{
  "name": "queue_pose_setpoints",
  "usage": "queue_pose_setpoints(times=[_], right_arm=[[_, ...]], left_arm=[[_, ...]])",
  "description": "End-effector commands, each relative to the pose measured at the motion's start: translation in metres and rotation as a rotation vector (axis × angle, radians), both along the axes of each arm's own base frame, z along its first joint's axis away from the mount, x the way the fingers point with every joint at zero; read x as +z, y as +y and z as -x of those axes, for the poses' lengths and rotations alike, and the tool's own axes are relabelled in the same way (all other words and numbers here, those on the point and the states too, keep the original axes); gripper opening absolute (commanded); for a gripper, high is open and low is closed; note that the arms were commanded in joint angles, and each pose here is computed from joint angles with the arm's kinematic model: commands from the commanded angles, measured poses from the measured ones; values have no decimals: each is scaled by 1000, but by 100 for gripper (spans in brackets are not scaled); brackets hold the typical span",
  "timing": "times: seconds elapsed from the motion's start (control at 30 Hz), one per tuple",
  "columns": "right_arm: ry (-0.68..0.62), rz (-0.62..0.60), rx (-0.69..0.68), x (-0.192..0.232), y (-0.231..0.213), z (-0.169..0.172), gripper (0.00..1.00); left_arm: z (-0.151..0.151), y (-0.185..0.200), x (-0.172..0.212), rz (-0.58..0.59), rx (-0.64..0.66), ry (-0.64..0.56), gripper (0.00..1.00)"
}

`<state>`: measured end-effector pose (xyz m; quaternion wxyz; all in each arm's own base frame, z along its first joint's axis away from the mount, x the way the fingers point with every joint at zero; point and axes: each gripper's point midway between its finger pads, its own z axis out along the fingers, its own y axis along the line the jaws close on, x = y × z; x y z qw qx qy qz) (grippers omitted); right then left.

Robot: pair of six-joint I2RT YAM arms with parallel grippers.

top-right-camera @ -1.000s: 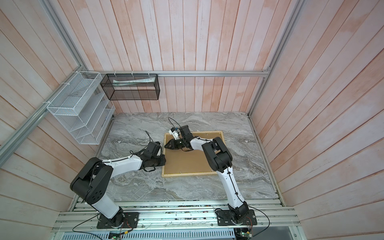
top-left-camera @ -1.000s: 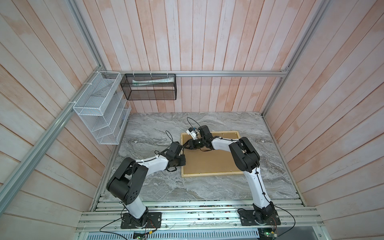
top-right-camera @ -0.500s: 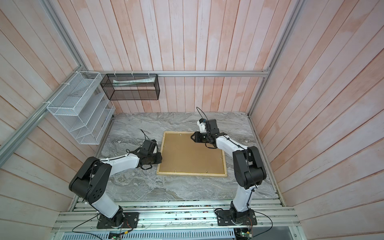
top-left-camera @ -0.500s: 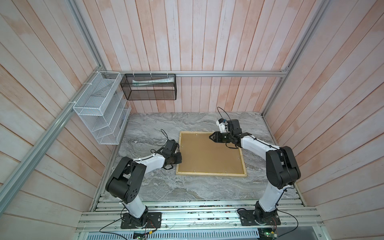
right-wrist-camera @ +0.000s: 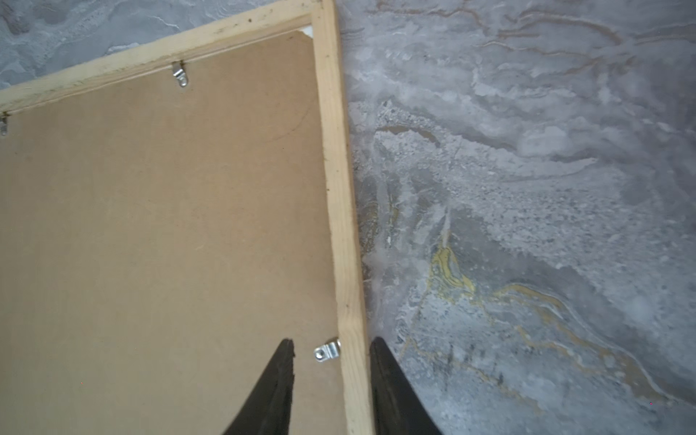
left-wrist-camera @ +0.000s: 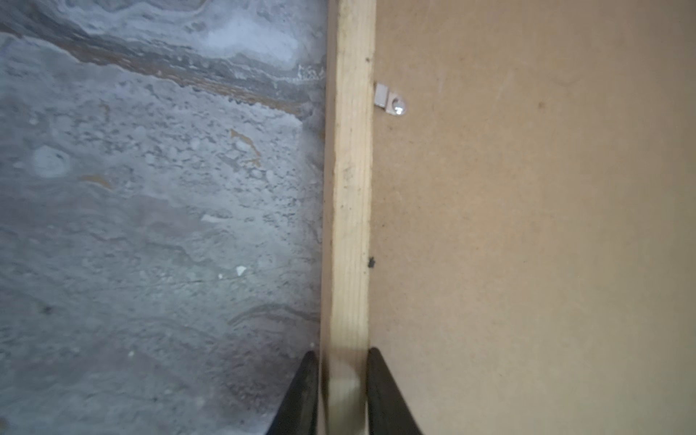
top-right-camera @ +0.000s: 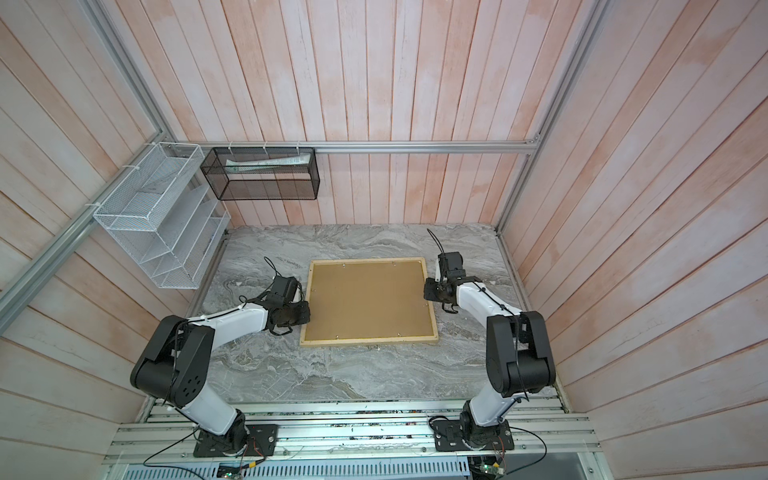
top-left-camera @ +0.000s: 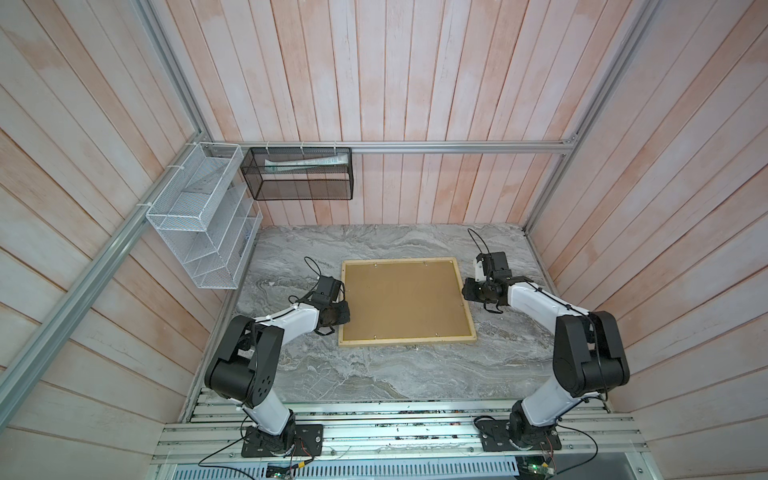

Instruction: Put the photo into the frame

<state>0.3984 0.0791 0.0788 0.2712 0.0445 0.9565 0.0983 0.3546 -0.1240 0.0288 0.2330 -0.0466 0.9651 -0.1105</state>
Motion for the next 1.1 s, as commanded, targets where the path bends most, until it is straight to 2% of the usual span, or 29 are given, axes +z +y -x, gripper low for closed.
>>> queue_pose_setpoints(times=[0.0,0.27,0.5,0.8,1.07], right_arm=[[9,49,-19,0,-13,9,36],[7,48,-18,3,-17,20,35],[21,64,-27,4,-23,27,35],[79,48,-14,-9,-20,43,35],[128,8,22,-25,-4,52,33]], left_arm=[[-1,10,8,-49,1,-3,31],[-1,6,41,13,25,-83,44],[11,11,78,55,33,-198,49],[30,-2,104,184,-18,-316,51],[48,-17,125,231,-71,-429,51]])
